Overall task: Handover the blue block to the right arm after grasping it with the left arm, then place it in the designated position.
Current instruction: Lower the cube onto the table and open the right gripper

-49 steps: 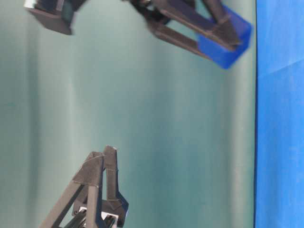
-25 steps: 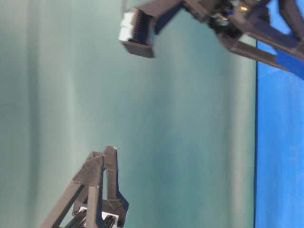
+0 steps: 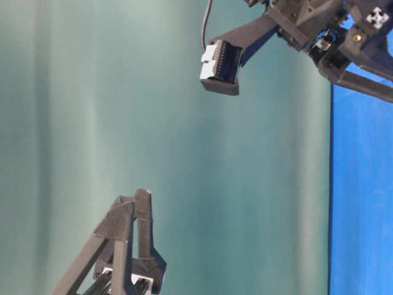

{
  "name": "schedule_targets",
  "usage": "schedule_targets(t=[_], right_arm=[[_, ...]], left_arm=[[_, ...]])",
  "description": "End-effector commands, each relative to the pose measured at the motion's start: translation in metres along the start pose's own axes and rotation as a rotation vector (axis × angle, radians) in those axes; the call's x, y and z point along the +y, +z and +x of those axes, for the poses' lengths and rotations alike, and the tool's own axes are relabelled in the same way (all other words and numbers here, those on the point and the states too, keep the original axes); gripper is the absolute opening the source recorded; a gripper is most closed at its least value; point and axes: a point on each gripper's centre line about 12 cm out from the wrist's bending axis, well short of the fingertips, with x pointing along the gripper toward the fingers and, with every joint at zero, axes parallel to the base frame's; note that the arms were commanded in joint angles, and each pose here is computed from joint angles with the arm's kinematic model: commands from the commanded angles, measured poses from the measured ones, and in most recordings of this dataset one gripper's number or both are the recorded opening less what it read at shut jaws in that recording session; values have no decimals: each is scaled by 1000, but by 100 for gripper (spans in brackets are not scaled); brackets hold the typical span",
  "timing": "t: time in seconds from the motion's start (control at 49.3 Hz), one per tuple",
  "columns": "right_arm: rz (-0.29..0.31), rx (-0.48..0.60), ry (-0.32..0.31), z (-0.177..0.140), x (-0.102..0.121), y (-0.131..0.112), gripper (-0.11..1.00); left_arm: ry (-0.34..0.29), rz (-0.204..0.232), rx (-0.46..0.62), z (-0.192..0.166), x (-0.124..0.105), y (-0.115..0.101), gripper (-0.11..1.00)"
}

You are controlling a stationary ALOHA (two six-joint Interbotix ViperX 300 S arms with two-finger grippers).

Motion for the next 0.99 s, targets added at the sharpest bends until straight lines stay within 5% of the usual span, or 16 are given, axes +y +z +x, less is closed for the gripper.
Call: schedule_targets(t=[0.0, 0.71, 0.893, 0.974], right_arm=[[3, -33, 4, -2, -1, 10, 52], [24, -43, 2, -2, -2, 13, 53], [37, -43, -2, -2, -2, 12, 94], [40, -45, -2, -2, -2, 13, 93]], left_arm=[[-4, 2, -43, 1, -1, 14, 93], [-6, 5, -44, 1, -2, 14, 93], [-6, 6, -44, 1, -2, 14, 93], [-6, 6, -43, 1, -2, 14, 93]])
